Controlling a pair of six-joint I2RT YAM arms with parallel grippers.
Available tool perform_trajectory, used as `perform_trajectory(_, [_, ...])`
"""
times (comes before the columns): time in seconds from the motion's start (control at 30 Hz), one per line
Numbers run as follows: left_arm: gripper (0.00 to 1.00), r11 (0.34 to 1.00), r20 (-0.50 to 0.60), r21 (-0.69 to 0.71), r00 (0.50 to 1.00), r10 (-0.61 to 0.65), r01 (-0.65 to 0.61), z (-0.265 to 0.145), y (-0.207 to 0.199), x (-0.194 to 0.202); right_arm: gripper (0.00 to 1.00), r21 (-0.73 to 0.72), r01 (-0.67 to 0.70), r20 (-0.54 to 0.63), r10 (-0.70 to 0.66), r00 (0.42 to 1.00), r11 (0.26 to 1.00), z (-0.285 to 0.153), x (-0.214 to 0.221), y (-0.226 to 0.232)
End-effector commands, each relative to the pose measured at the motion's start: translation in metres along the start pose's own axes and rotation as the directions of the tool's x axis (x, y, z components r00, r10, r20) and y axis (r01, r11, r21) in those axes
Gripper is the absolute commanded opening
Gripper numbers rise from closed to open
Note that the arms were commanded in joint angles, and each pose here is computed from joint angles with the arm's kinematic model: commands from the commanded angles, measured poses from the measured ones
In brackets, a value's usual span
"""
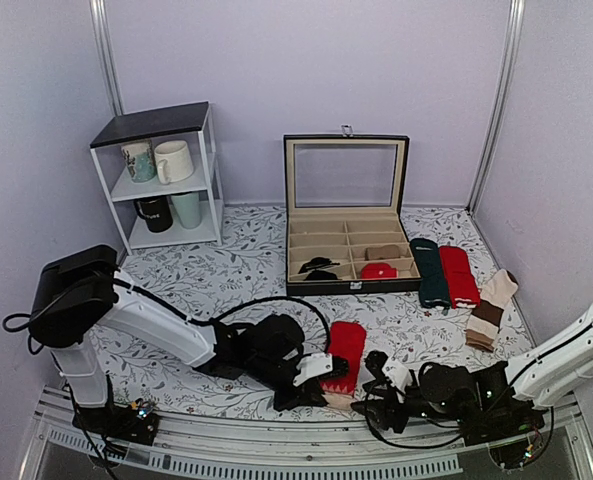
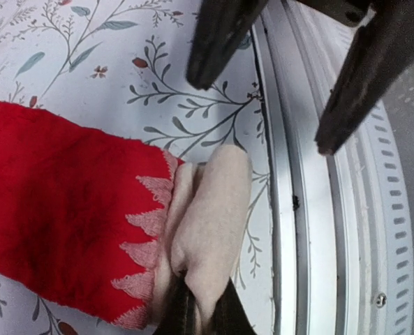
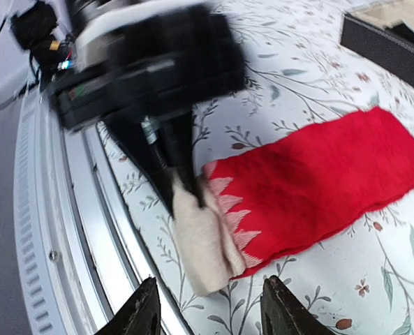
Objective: Roll the socks
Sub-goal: Roll the sock at the center of the board.
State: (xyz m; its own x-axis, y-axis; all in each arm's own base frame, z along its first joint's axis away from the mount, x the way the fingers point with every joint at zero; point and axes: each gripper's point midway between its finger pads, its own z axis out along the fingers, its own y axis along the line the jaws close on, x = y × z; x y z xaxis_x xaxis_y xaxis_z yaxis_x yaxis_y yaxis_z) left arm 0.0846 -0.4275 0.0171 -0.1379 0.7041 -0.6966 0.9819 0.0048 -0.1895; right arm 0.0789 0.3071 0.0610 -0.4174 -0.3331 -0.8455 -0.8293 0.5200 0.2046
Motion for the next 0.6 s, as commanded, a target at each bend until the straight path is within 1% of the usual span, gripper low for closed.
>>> perform_trajectory(0.0, [0.00, 0.989, -0.239, 0.038, 0.962, -0.133, 0.146, 0.004, -0.007, 0.072, 0.50, 0.020, 0.277, 0.018, -0.277, 0.961, 0.961, 0.002, -0.001, 0.015])
perform_trajectory(0.07, [0.00, 0.987, -0.244, 0.041, 0.960, -0.138, 0.152, 0.004, -0.006, 0.074, 0.50, 0.004, 0.359, -0.017, -0.359, 0.933, 0.933, 0.010, 0.005, 0.025])
perform_trajectory(0.17, [0.00, 0.985, -0.249, 0.043, 0.957, -0.149, 0.165, 0.004, -0.005, 0.077, 0.50, 0.034, 0.415, -0.070, -0.412, 0.909, 0.909, 0.023, 0.012, 0.025])
perform_trajectory(0.37, [0.00, 0.984, -0.244, 0.051, 0.957, -0.155, 0.172, 0.004, -0.006, 0.077, 0.51, 0.095, 0.456, -0.063, -0.452, 0.890, 0.885, 0.033, 0.007, 0.021])
perform_trajectory(0.47, [0.00, 0.984, -0.241, 0.055, 0.958, -0.154, 0.172, 0.004, -0.006, 0.076, 0.50, 0.078, 0.469, -0.092, -0.463, 0.882, 0.879, 0.036, 0.017, 0.020])
perform_trajectory(0.57, [0.00, 0.983, -0.239, 0.060, 0.959, -0.153, 0.172, 0.004, -0.006, 0.075, 0.49, 0.061, 0.451, -0.115, -0.443, 0.889, 0.890, 0.039, 0.027, 0.020])
